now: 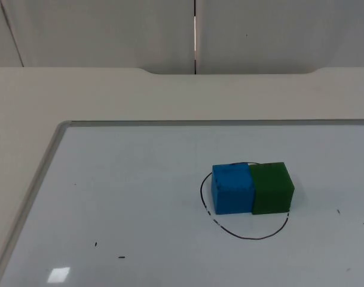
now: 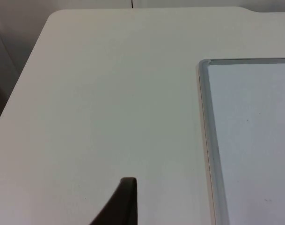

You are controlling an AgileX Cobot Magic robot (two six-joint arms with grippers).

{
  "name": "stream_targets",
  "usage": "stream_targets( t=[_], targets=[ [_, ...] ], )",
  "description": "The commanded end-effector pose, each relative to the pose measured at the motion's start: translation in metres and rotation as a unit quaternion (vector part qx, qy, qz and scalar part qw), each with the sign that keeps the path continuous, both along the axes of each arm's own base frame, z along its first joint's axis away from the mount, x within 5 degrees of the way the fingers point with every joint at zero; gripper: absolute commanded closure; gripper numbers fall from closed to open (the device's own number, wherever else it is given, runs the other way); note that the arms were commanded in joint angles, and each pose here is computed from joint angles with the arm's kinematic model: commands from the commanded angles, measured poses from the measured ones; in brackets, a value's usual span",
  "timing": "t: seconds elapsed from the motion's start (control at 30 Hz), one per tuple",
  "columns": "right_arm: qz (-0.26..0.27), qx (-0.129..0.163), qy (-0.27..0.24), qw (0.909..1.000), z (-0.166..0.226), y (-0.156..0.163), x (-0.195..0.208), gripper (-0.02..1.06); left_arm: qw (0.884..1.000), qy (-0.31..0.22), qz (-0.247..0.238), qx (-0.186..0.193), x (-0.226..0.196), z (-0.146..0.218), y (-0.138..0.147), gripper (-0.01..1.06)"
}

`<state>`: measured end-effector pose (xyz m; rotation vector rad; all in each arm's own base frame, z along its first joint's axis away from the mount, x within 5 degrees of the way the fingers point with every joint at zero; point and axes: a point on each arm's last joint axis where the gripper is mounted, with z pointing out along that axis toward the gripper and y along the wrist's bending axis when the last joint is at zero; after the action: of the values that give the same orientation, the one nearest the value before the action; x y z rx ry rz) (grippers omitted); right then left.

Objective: Push the two cubes into the marked area.

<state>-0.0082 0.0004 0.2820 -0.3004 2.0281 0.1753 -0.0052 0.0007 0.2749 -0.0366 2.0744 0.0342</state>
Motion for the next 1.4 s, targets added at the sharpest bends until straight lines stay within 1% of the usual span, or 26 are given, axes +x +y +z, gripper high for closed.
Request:
stream_targets(
  t=[0.0, 0.07, 0.1, 0.13, 0.17, 0.23, 1.37],
  targets=[
    [-0.002, -0.001, 0.0, 1.0, -0.0018, 0.0, 0.0003, 0.29, 1.0, -0.004, -0.005, -0.002, 0.0004, -0.0007, -0.0008, 0.0],
    [-0.002, -0.001, 0.0, 1.0, -0.0018, 0.0, 0.0003, 0.13, 1.0, -0.004, -0.005, -0.002, 0.0004, -0.0007, -0.0008, 0.0],
    [-0.002, -0.001, 0.0, 1.0, -0.0018, 0.0, 0.0003, 0.07, 1.0, -0.004, -0.005, -0.002, 0.0004, -0.0007, -0.0008, 0.0],
    [-0.002, -0.001, 0.0, 1.0, -0.0018, 0.0, 0.0003, 0.03, 1.0, -0.004, -0.005, -0.002, 0.0004, -0.0007, -0.0008, 0.0],
    [-0.002, -0.001, 0.0, 1.0, -0.0018, 0.0, 0.0003, 0.03, 1.0, -0.004, -0.005, -0.002, 0.0004, -0.0007, -0.0008, 0.0],
    [-0.002, -0.001, 0.0, 1.0, -0.0018, 0.0, 0.0003, 0.0, 1.0, -0.004, -0.005, -0.002, 0.0004, -0.0007, -0.0008, 0.0],
    [-0.002, 0.0, 0.0, 1.0, -0.0018, 0.0002, 0.0002, -0.01, 1.0, -0.004, -0.011, 0.0, 0.0004, -0.0007, -0.0016, 0.0]
  ],
)
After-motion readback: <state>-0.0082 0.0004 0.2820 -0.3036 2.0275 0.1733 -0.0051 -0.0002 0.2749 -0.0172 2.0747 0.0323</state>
